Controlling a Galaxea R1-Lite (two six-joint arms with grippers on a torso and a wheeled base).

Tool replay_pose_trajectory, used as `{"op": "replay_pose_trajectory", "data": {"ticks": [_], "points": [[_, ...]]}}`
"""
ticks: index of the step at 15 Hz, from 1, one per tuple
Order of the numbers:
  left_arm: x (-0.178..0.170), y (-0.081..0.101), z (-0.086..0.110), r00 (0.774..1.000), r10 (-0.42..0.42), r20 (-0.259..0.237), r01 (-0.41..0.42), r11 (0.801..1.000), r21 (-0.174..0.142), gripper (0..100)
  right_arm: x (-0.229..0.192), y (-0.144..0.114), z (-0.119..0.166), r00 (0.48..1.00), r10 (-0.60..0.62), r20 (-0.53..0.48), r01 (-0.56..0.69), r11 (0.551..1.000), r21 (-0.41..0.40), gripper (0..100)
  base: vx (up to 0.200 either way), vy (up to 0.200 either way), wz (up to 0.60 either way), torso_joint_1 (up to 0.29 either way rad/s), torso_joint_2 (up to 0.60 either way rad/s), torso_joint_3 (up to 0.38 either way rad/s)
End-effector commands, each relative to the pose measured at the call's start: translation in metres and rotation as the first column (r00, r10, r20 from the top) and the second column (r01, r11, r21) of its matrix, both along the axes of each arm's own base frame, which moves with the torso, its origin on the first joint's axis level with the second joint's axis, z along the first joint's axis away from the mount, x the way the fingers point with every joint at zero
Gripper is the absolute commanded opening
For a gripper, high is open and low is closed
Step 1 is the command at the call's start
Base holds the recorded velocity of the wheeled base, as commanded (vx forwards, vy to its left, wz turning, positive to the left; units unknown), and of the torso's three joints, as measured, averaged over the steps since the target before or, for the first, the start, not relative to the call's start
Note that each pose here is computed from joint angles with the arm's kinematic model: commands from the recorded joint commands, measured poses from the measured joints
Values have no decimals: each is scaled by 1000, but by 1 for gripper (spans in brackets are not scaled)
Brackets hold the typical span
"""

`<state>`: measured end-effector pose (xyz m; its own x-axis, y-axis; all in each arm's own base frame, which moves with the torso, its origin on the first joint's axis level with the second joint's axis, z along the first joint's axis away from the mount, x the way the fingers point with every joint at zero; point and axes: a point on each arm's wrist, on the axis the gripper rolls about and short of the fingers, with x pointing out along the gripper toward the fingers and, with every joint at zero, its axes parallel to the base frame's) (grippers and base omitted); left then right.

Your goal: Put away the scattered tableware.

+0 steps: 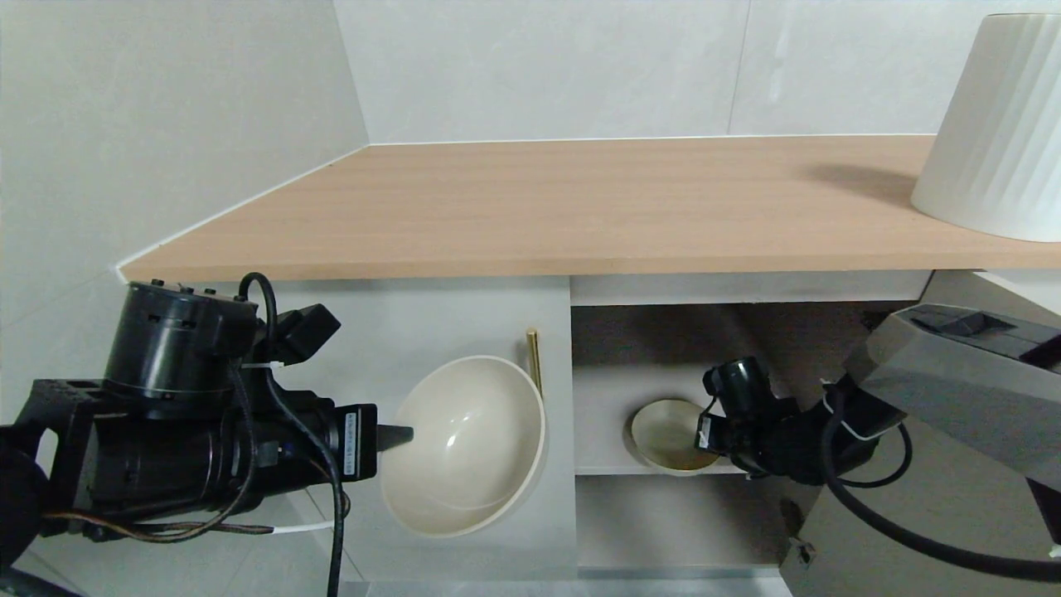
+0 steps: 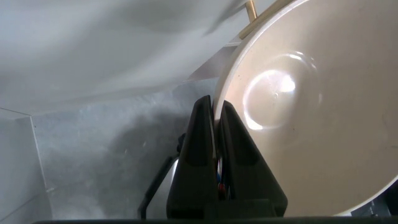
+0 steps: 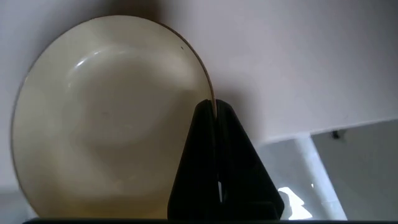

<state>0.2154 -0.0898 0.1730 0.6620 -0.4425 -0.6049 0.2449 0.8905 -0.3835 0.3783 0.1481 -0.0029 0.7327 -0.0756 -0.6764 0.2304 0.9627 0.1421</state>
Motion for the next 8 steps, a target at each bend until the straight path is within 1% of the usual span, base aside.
{"op": "replay_pose_trajectory", "data": {"ticks": [1, 5, 8], "points": [[0, 0, -1, 1000, 0, -2, 0, 1000, 1, 0, 5, -2, -6, 1000, -12, -5, 12, 1000, -3, 0, 0, 0, 0, 0, 0, 0], [0, 0, -1, 1000, -1, -2, 1, 1000, 1, 0, 12, -5, -6, 997, -57, 56, 57, 998, 9, 0, 0, 0, 0, 0, 0, 0], [0, 0, -1, 1000, -1, -2, 1, 1000, 1, 0, 18, -9, -7, 995, -75, 73, 74, 997, 10, 0, 0, 0, 0, 0, 0, 0]]}}
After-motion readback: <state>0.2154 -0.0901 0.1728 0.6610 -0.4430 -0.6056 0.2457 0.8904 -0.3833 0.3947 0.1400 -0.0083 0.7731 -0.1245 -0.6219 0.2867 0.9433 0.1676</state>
